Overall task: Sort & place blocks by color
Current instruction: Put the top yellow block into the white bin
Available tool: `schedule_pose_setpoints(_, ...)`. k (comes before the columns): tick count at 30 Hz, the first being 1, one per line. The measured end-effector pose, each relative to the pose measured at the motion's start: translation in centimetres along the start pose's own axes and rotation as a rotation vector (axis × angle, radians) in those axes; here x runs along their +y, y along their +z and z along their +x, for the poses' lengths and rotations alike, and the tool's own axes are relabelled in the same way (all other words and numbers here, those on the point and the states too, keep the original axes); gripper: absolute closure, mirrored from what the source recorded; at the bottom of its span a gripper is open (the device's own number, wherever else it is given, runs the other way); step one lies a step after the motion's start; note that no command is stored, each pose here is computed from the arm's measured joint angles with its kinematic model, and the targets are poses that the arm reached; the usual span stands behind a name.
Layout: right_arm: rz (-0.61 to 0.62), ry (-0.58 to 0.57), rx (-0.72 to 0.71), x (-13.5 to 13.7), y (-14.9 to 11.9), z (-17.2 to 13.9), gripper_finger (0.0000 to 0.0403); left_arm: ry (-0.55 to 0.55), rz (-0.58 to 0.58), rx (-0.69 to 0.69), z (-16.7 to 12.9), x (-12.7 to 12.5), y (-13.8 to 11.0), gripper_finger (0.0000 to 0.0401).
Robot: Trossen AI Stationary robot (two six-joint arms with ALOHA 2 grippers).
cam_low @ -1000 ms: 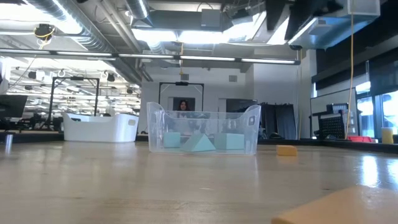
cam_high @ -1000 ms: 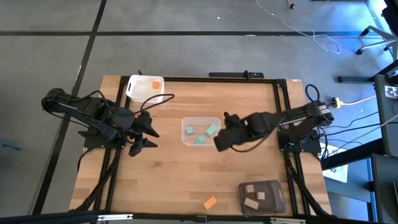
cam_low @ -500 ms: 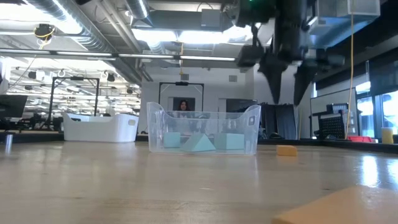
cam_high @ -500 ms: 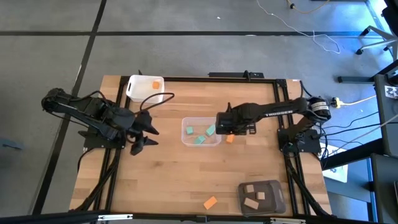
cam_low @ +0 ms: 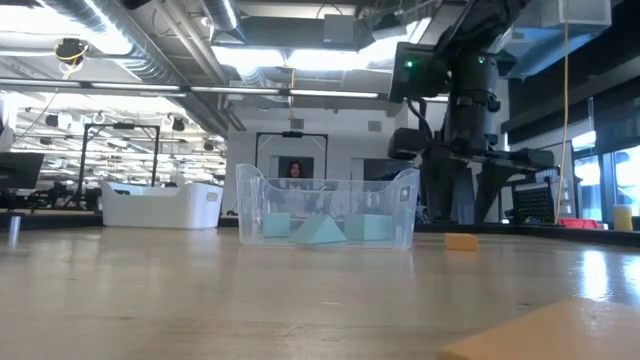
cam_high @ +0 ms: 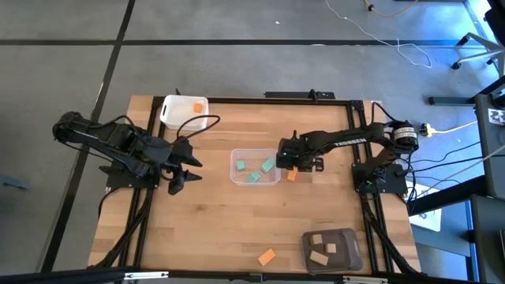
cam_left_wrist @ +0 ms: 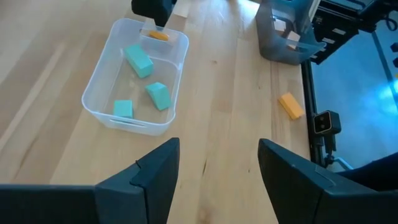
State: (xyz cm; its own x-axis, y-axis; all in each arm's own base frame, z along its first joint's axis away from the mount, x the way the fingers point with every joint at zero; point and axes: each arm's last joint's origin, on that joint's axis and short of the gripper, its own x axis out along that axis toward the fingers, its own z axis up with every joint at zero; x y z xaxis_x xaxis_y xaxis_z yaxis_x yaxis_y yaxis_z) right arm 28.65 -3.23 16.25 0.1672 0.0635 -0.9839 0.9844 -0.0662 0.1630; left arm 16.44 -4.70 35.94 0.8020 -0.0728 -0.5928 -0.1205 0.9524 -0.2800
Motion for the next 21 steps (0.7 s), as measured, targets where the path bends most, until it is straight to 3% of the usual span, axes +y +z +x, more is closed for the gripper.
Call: schedule_pose_setpoints(21, 0.048, 0.037, -0.032, 0.3, -2.2, 0.3, 0.0231, 0.009, 0.003, 0.018, 0.0, 0.1, -0.2, 0.0192)
